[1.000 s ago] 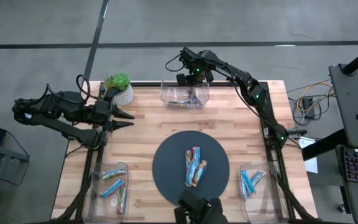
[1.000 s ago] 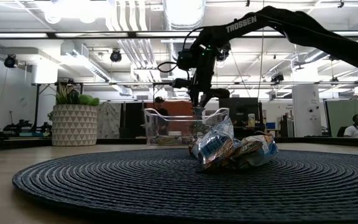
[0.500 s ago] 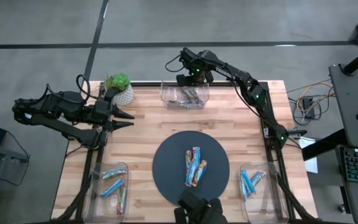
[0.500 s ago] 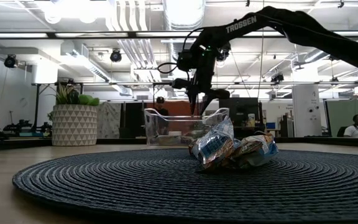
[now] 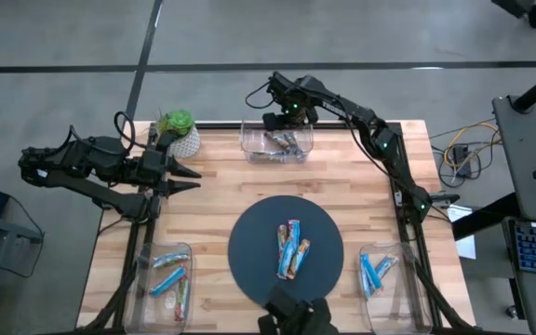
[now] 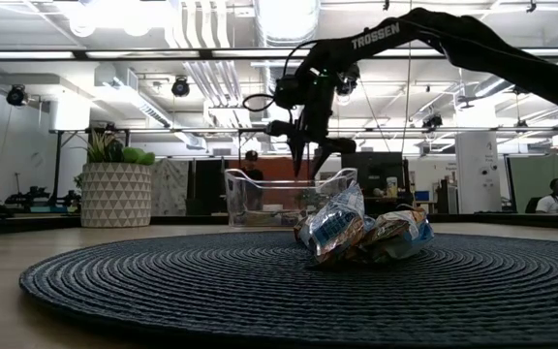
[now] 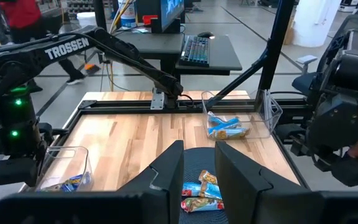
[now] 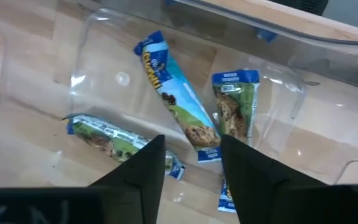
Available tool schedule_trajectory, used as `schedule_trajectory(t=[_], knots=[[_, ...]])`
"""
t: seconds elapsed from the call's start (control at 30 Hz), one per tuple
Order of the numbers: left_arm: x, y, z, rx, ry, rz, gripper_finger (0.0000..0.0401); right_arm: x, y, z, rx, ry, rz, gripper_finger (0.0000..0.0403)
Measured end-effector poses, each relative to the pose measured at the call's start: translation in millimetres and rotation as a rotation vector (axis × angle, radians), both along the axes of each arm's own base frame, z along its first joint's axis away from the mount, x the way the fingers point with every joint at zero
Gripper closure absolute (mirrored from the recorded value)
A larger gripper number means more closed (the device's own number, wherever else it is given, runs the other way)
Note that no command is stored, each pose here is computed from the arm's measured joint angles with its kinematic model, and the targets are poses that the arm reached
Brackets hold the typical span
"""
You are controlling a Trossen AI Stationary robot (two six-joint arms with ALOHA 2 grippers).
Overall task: Pick and place Granola Bars by type
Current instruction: Put the yellow granola bar into the bottom right transparent bin
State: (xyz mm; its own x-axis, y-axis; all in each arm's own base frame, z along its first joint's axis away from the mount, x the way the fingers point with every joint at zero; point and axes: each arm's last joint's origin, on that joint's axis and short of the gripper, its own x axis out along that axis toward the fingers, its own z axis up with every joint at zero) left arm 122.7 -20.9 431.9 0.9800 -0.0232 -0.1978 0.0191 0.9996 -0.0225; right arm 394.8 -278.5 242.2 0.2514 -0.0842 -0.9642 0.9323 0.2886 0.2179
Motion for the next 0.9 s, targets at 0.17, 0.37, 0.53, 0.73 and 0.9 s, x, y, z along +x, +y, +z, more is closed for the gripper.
schedule_trajectory(t=[0.17,0.37,0.53,0.73,0.9], knots=[[-0.1,0.1,-0.8,0.005,0.009,0.000,0.0326,6.4,8.4,6.7,-0.018,-0.023,0.031,0.0296],[0.4,0.0,-2.3,0.016,0.023,-0.001,0.0326,14.3,21.5,16.8,-0.055,-0.059,0.104,0.0371],[2.0,-0.4,-2.7,0.021,0.027,-0.002,0.0326,18.0,35.5,32.9,-0.102,-0.093,0.196,0.0391],[6.4,-1.3,-3.9,-0.005,0.038,0.004,0.0326,18.0,52.4,54.0,-0.104,-0.154,0.249,0.0392],[10.0,-2.1,-5.3,0.000,0.050,0.004,0.0326,14.3,69.4,78.1,-0.106,-0.213,0.265,0.0390]])
